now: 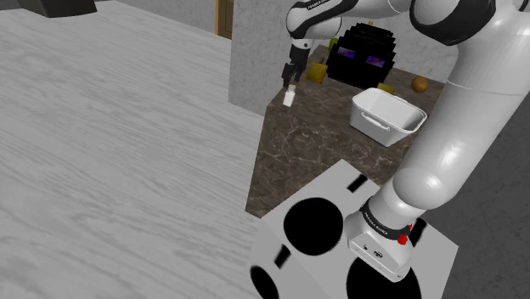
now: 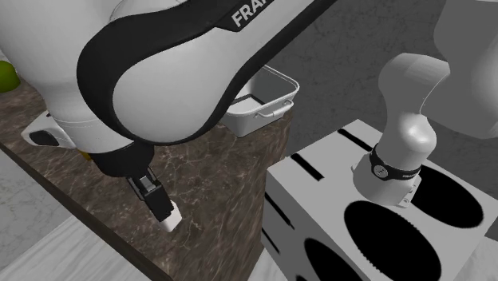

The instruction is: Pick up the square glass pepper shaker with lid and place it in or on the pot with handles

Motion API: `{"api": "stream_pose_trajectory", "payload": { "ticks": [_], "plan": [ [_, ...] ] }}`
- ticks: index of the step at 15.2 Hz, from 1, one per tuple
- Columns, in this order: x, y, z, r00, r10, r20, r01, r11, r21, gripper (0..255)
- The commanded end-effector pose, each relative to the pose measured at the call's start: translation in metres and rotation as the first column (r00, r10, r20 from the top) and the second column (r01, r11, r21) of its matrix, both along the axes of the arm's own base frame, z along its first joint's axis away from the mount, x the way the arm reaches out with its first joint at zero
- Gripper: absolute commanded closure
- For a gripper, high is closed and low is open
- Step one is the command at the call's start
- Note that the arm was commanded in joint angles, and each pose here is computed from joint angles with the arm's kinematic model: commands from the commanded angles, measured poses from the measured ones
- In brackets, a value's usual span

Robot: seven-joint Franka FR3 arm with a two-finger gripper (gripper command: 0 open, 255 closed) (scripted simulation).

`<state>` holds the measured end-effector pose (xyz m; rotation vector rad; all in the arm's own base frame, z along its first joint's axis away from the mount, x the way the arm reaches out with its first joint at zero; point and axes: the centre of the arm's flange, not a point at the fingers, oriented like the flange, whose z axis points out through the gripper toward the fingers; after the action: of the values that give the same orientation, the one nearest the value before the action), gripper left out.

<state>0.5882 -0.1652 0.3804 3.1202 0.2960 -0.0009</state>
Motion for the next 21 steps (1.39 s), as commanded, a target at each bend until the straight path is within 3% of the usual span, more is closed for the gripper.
{"api": "stream_pose_trajectory", "payload": {
  "ticks": [1, 10, 11, 21],
  "plan": [
    [0.0001, -0.0002, -0.0103, 1.000, 0.000, 0.000, 0.000, 1.000, 0.000, 0],
    [0.0001, -0.0002, -0.0133, 1.000, 0.000, 0.000, 0.000, 1.000, 0.000, 0],
    [0.0001, -0.0002, -0.0133, 1.000, 0.000, 0.000, 0.000, 1.000, 0.000, 255],
    [0.0001, -0.0002, -0.0081, 1.000, 0.000, 0.000, 0.000, 1.000, 0.000, 255]
  ]
}}
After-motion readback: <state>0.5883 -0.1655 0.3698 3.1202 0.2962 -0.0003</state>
